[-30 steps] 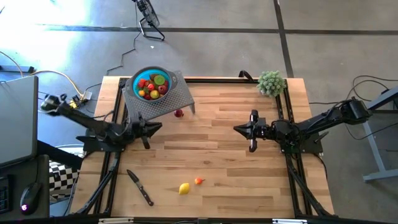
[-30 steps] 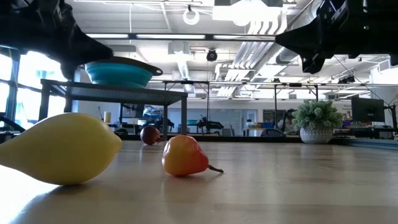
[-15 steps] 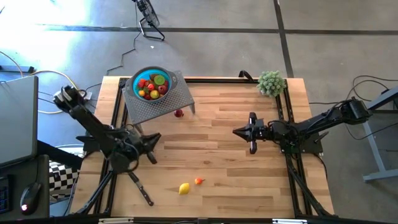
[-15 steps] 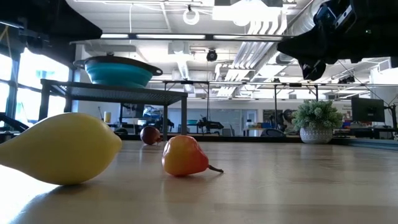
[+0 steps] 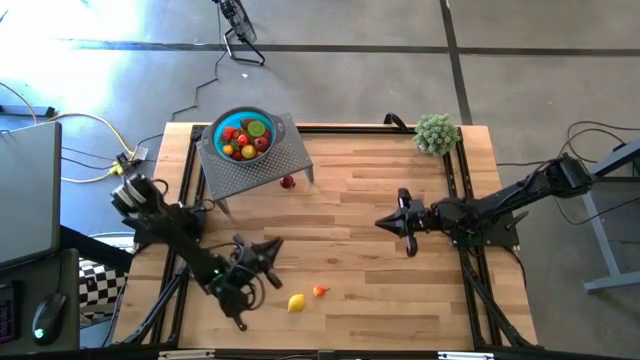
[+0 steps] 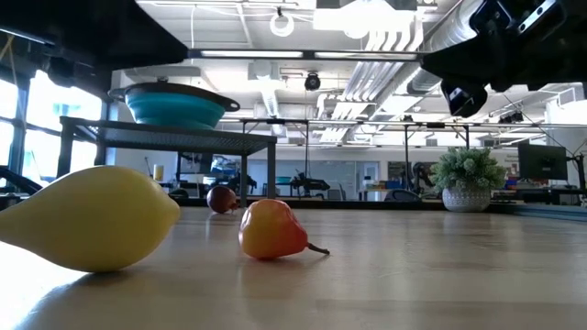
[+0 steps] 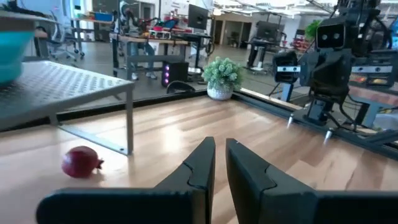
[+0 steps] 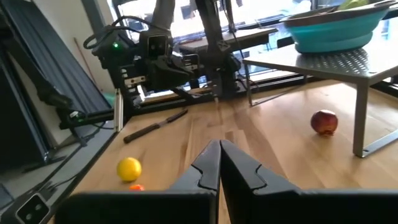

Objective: Pick & Place Fruit
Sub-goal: Put the red pomegranate into the blue strainer bowl on the shelf

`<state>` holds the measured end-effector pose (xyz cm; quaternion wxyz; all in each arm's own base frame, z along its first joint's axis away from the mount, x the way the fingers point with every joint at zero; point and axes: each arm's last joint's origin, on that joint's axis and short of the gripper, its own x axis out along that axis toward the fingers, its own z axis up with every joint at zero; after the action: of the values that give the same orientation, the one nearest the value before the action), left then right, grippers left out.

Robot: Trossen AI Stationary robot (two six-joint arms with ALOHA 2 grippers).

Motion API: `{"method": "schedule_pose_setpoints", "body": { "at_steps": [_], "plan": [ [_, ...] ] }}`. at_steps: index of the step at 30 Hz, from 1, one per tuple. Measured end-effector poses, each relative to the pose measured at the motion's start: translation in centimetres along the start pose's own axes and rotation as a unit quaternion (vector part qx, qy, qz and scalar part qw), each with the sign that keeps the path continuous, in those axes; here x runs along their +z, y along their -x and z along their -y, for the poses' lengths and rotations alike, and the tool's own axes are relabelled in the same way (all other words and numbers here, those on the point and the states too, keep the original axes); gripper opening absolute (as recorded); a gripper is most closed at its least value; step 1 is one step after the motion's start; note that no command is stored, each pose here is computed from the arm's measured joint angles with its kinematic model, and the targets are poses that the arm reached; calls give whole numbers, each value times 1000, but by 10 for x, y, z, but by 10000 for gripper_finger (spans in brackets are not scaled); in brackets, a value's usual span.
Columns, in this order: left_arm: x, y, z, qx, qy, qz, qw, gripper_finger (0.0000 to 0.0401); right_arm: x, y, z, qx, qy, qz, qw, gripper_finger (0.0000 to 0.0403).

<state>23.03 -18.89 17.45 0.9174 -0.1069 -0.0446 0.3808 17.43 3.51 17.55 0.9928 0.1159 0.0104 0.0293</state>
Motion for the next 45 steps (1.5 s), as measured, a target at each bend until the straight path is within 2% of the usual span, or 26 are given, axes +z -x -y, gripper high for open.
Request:
{"method": "schedule_pose_setpoints", "body": {
  "at_steps": [5, 8, 11, 19, 25, 32, 35, 39, 45],
  "plan": [
    [-14, -18, 13, -10, 9, -28, 1000, 37, -3, 1, -4, 9, 4, -15, 1000, 3],
    [-24, -30, 11, -29, 27, -71, 997, 37, -6, 1, -6, 13, 6, -27, 1000, 3],
    [-32, -42, 4, -24, 46, -109, 993, 37, -6, 1, -7, 18, 6, -28, 999, 3],
    [-44, -58, -23, 47, 63, -147, 986, 37, -9, 2, -7, 19, 9, -42, 999, 2],
    [-43, -76, -30, 80, 55, -144, 985, 37, -12, 2, -7, 15, 12, -56, 998, 2],
    [-41, -97, -29, 114, 27, -164, 979, 23, -12, 2, -7, 15, 13, -56, 998, 2],
    [-50, -104, -27, 127, 9, -180, 975, 4, -12, 2, -7, 16, 23, -56, 998, 2],
    [-69, -109, -25, 147, -3, -200, 969, 7, -12, 2, -6, 15, 24, -58, 998, 2],
    [-79, -111, -25, 189, -16, -168, 967, 1, -13, 2, -6, 15, 24, -61, 998, 2]
  ]
}}
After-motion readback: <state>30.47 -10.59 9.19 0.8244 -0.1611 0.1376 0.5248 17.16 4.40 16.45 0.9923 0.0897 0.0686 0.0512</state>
